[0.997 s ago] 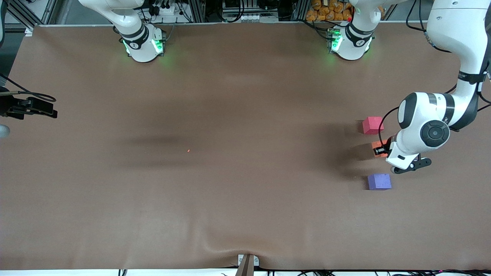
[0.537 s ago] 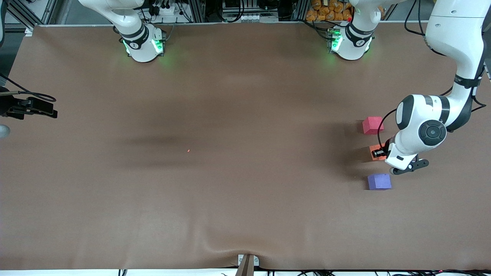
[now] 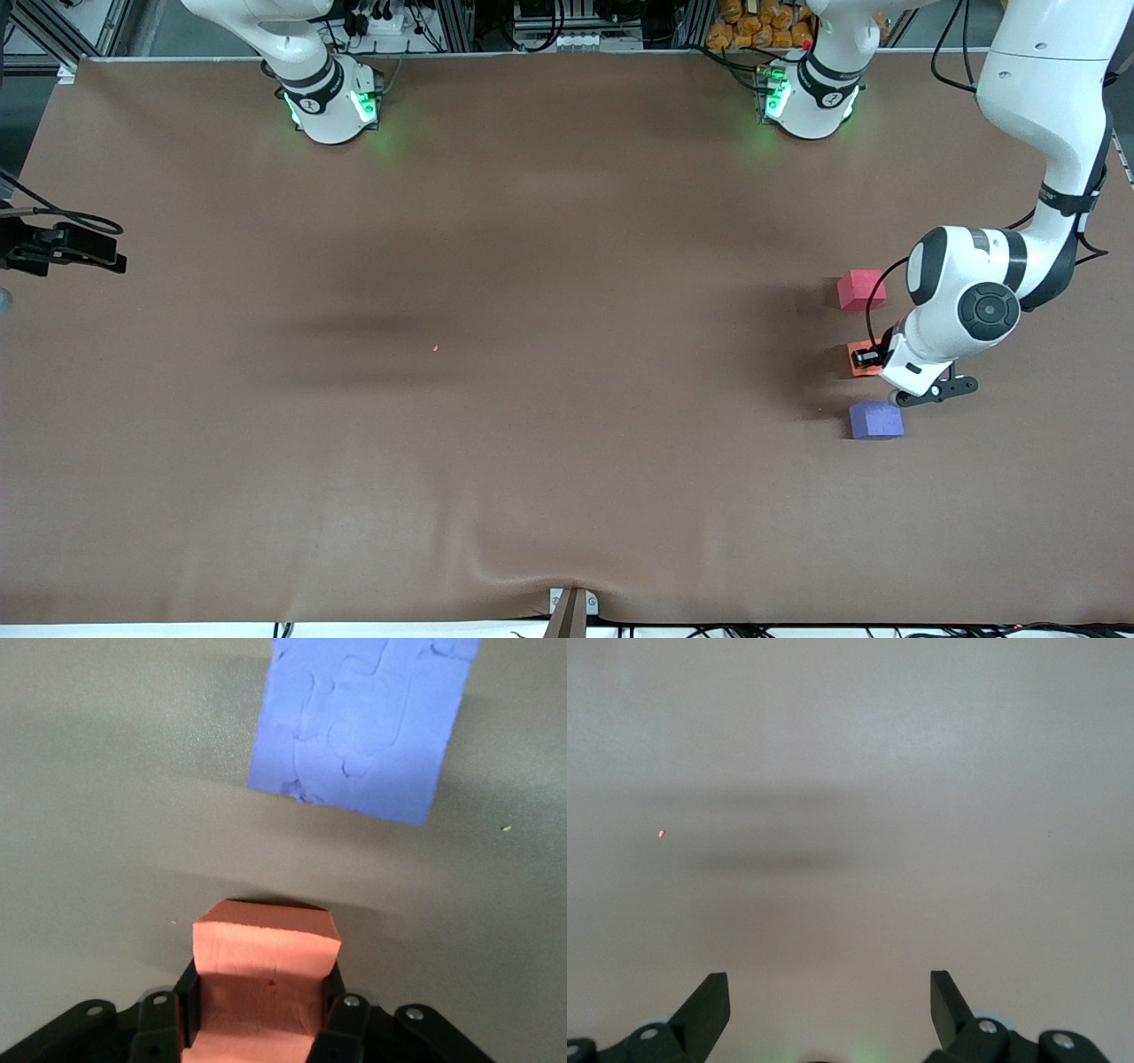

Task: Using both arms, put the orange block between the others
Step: 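Lower the orange cube between the cubes and open the left gripper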

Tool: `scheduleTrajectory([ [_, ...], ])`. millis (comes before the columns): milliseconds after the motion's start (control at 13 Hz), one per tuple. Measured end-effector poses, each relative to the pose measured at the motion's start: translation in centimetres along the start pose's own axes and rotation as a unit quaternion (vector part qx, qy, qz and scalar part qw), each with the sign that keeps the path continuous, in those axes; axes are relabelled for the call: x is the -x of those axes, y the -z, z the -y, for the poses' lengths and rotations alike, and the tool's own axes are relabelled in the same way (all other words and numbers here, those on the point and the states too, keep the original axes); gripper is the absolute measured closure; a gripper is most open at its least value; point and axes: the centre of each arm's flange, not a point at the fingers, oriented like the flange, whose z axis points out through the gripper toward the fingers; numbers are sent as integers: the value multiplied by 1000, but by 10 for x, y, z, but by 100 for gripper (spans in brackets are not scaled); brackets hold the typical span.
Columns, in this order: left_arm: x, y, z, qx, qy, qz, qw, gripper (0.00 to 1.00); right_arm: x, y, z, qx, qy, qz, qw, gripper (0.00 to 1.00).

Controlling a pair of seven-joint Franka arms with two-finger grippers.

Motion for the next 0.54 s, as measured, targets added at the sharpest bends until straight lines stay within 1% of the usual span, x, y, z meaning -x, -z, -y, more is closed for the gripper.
scheduleTrajectory([
  [460,0,-2,0,1,-1,0,1000,47,0,1,0,0,0,-1,1000,0],
  [537,1,-3,0,1,-1,1,1000,40,0,1,0,0,-1,-1,1000,0],
])
